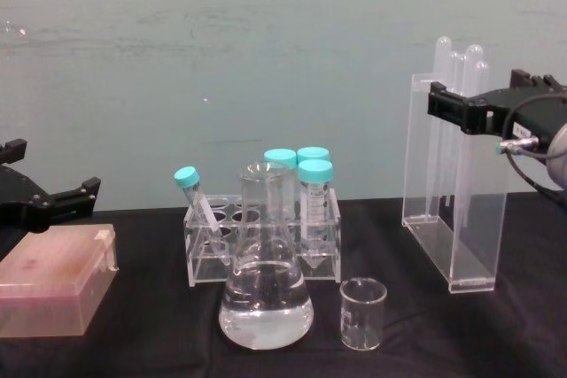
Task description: Place the experimental apparatus aside using one hand.
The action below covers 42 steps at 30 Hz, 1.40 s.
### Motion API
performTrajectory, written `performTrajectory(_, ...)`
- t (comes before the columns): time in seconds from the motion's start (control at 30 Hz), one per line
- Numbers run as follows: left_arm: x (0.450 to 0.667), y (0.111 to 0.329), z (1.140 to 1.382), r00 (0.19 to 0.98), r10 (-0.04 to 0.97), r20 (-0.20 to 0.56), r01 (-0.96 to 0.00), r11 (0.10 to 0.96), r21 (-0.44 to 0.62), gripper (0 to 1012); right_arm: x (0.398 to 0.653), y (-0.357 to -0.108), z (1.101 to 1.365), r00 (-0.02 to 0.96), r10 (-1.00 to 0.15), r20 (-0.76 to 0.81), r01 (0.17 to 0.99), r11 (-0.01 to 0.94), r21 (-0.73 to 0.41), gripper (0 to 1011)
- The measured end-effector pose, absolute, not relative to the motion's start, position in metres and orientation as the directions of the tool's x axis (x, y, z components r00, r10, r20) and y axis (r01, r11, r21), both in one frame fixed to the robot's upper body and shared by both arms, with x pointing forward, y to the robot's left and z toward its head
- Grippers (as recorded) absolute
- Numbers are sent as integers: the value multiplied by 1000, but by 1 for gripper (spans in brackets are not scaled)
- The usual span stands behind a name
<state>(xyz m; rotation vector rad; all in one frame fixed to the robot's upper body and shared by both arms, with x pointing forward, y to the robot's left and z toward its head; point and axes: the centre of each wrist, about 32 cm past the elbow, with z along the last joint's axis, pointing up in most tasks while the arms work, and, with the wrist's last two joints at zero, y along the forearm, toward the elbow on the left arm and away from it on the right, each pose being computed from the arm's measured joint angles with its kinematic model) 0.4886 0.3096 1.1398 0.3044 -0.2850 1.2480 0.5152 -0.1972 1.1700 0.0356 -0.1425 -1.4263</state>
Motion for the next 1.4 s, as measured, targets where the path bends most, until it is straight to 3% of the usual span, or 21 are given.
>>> performTrajectory(1.4,489,310,1140,292,880,374,-955,287,70,1000,522,-194,1165,140,-988,62,986,144,78,1000)
